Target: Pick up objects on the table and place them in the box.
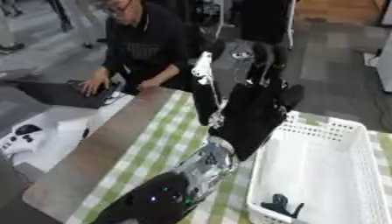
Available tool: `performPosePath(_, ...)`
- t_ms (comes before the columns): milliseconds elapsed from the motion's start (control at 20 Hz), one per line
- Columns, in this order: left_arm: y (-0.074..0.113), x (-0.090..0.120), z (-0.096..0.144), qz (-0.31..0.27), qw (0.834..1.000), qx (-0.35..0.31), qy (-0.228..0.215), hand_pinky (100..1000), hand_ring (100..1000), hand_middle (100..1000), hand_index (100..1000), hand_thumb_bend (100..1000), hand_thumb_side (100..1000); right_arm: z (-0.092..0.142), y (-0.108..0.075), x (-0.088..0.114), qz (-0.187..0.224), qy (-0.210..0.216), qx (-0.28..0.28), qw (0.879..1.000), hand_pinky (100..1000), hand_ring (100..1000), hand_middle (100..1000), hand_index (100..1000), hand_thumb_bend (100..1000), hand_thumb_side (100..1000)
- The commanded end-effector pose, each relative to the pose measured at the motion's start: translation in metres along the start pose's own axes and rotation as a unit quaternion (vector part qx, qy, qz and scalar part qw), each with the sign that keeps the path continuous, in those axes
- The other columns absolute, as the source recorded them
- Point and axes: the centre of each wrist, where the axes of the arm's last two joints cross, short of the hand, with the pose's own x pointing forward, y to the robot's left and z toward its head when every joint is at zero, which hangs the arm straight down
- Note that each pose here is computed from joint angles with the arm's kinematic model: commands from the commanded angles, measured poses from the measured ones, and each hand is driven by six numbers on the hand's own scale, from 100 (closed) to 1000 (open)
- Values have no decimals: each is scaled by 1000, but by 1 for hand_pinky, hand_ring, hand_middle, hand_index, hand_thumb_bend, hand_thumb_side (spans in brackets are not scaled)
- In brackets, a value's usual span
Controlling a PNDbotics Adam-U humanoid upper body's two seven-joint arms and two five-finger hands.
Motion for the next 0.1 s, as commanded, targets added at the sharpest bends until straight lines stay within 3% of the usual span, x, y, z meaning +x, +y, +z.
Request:
performPosePath(50,-6,-1,-6,31,999,-19,-6,358,304,658,694,116,974,-1,-6,2,33,-51,51,997,286,489,459,542,100,1000)
performPosePath(100,-6,0,-7,33,999,-21,-7,359,308,664,699,105,981,-1,-6,2,33,-51,51,997,286,489,459,542,100,1000)
